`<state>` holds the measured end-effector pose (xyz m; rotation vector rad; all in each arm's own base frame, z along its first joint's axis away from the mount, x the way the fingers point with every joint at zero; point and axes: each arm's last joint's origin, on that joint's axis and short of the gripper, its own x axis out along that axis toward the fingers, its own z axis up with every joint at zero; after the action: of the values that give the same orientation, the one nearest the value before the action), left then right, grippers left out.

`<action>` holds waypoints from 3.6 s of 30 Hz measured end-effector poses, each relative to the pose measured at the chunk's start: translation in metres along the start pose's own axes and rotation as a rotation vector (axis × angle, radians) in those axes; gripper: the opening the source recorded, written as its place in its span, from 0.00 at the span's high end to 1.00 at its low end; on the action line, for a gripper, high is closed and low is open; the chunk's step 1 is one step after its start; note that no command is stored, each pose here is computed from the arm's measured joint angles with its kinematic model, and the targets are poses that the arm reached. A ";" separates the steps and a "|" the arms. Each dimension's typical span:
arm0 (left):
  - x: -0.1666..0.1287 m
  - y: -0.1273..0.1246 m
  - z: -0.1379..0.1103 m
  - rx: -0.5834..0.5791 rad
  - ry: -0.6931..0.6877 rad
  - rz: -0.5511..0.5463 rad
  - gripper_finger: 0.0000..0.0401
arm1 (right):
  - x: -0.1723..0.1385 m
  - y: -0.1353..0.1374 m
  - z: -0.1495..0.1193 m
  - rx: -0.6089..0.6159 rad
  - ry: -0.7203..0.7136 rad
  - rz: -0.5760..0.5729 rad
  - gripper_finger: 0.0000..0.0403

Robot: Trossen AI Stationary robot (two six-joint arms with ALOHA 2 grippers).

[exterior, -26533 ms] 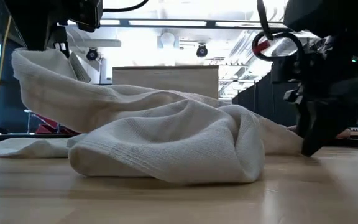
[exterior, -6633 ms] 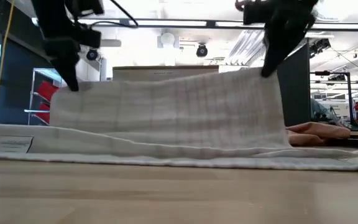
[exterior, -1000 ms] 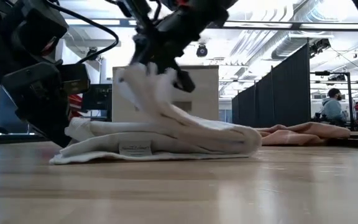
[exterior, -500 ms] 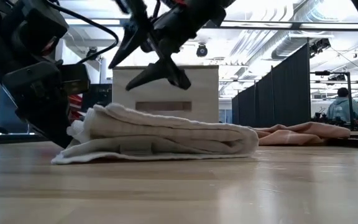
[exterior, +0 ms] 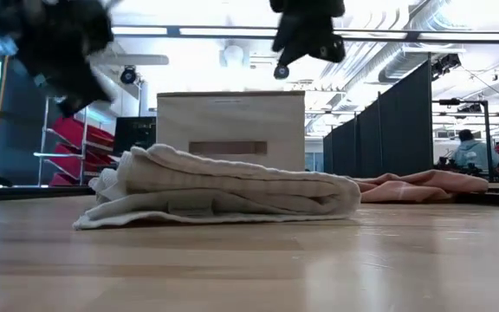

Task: Fold towel
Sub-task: Fold the white striped towel

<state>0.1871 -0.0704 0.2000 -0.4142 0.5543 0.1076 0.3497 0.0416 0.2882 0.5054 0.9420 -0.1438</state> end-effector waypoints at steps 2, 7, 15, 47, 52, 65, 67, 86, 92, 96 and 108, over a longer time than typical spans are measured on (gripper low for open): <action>0.004 0.003 0.008 0.055 -0.066 0.017 1.00 | 0.007 -0.004 -0.016 -0.018 -0.065 0.056 0.96; 0.028 0.023 0.013 0.107 -0.010 0.071 1.00 | 0.051 -0.021 -0.055 0.012 -0.181 0.158 0.99; 0.064 0.043 -0.013 0.118 0.271 0.037 1.00 | 0.111 -0.042 -0.102 0.133 -0.135 0.133 1.00; 0.102 -0.005 -0.026 0.026 0.384 -0.080 1.00 | 0.130 -0.073 -0.067 0.041 -0.409 -0.202 1.00; 0.111 -0.007 -0.044 -0.001 0.483 -0.076 1.00 | 0.143 -0.078 -0.074 0.079 -0.376 -0.233 1.00; 0.052 -0.009 0.013 0.014 0.275 -0.035 1.00 | 0.053 -0.045 -0.052 -0.015 -0.400 0.067 1.00; 0.056 -0.006 0.020 0.043 0.194 -0.019 1.00 | 0.038 -0.041 -0.054 -0.035 -0.396 0.078 1.00; 0.057 0.045 -0.021 0.097 0.805 0.155 1.00 | -0.024 -0.020 -0.097 -0.007 -0.343 -0.060 1.00; 0.027 0.079 -0.015 -0.001 0.838 0.609 1.00 | -0.025 -0.018 -0.102 0.004 -0.352 -0.092 1.00; 0.023 0.101 -0.008 -0.257 0.765 0.809 1.00 | -0.025 -0.017 -0.103 0.009 -0.365 -0.104 1.00; 0.022 0.143 0.002 -0.549 0.521 1.033 1.00 | -0.025 -0.018 -0.102 0.032 -0.382 -0.124 1.00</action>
<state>0.1768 0.0610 0.1392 -0.6584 1.2250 1.1893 0.2535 0.0717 0.2526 0.4297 0.5969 -0.3551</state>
